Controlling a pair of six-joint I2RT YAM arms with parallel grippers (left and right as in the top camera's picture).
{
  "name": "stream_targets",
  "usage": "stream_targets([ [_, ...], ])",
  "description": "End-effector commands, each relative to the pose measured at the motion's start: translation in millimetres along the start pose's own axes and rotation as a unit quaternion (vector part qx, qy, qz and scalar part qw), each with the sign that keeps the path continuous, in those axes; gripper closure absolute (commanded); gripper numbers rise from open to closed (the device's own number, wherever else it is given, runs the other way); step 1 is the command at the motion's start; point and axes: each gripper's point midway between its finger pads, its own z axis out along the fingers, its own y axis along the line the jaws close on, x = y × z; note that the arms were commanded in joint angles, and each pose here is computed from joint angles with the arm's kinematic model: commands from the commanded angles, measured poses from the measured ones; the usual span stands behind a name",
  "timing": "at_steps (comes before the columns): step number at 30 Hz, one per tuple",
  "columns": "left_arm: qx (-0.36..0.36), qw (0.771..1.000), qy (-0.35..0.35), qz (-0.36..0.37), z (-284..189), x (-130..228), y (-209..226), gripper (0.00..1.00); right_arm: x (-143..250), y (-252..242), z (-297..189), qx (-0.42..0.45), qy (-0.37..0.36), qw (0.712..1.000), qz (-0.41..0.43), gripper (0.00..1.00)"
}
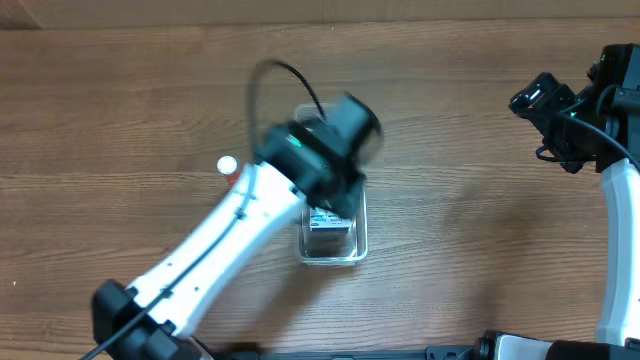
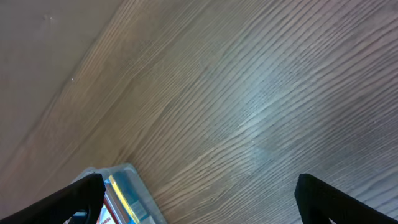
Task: Pack container
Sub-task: 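Carry the brown bottle into the container's near end and release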
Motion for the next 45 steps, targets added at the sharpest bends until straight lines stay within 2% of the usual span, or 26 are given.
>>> stream_targets([
  [1, 0.001, 1.000, 0.010, -0.009, 14, 22, -24, 0.80, -2, 2, -1, -0.006, -0.003, 1.000, 0.002, 0.00],
  [16, -0.020, 0.999, 0.031, -0.005, 54, 47, -21, 0.75, -2, 2, -1, -0.006, -0.003, 1.000, 0.002, 0.00],
  [25, -0.013, 0.999, 0.008, 0.035, 82, 44, -20, 0.68, -2, 2, -1, -0.006, -0.003, 1.000, 0.002, 0.00],
  [28, -0.012, 0.999, 0.008, 0.051, 84, 43, -20, 0.62, -2, 2, -1, -0.006, -0.003, 1.000, 0.002, 0.00],
  [30, -0.012, 0.998, 0.007, 0.062, 84, 43, -21, 0.39, -2, 2, -1, -0.006, -0.003, 1.000, 0.002, 0.00],
  [32, -0.011, 0.998, 0.006, 0.068, 82, 41, -22, 0.34, -3, 2, -1, -0.006, -0.003, 1.000, 0.002, 0.00],
  [36, -0.008, 0.997, 0.002, 0.076, 64, 33, -26, 0.27, -3, 2, -1, -0.006, -0.003, 1.000, 0.002, 0.00],
  [41, -0.014, 0.997, -0.023, 0.078, -5, 6, -26, 0.27, -2, 2, -1, -0.006, -0.003, 1.000, 0.002, 0.00],
  [43, -0.045, 0.996, -0.049, 0.063, -39, -9, -9, 0.25, -3, 2, -1, -0.006, -0.003, 1.000, 0.002, 0.00],
  [45, -0.095, 0.992, -0.082, 0.031, -75, -26, 25, 0.15, -2, 2, -1, -0.006, -0.003, 1.000, 0.002, 0.00],
])
